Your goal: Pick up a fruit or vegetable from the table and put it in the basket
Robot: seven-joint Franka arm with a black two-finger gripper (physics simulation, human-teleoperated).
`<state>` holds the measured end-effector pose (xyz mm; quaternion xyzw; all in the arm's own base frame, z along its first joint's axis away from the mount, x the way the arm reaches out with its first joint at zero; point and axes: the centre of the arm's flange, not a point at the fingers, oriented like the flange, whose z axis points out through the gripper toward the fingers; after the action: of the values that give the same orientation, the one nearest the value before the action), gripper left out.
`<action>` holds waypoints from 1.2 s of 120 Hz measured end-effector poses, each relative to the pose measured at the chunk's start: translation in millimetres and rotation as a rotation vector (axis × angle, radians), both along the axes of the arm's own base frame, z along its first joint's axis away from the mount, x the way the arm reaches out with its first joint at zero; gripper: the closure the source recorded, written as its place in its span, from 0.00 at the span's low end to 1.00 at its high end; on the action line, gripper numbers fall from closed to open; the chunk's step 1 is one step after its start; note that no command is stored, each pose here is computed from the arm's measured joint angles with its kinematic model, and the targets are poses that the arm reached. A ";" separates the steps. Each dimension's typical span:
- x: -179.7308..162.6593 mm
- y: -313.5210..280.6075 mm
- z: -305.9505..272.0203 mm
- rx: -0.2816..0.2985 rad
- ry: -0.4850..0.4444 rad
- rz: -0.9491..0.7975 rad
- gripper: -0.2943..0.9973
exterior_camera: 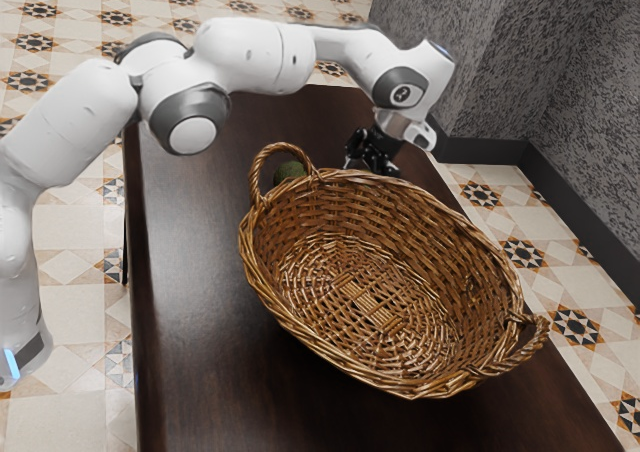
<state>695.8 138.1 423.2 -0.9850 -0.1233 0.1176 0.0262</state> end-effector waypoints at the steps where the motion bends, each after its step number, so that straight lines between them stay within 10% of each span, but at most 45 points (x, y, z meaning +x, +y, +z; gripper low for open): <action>1: 0.1 0.2 -0.4 0.000 0.000 0.000 0.23; 33: 0.8 1.7 -2.8 0.005 -0.001 0.000 0.48; 84: -33.2 -120.6 186.5 -0.014 -0.281 -0.188 0.54; 144: -62.6 -306.3 215.6 -0.076 -0.332 -0.479 0.53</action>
<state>633.2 -168.2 638.8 -0.9921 0.1147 -0.0503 -0.0040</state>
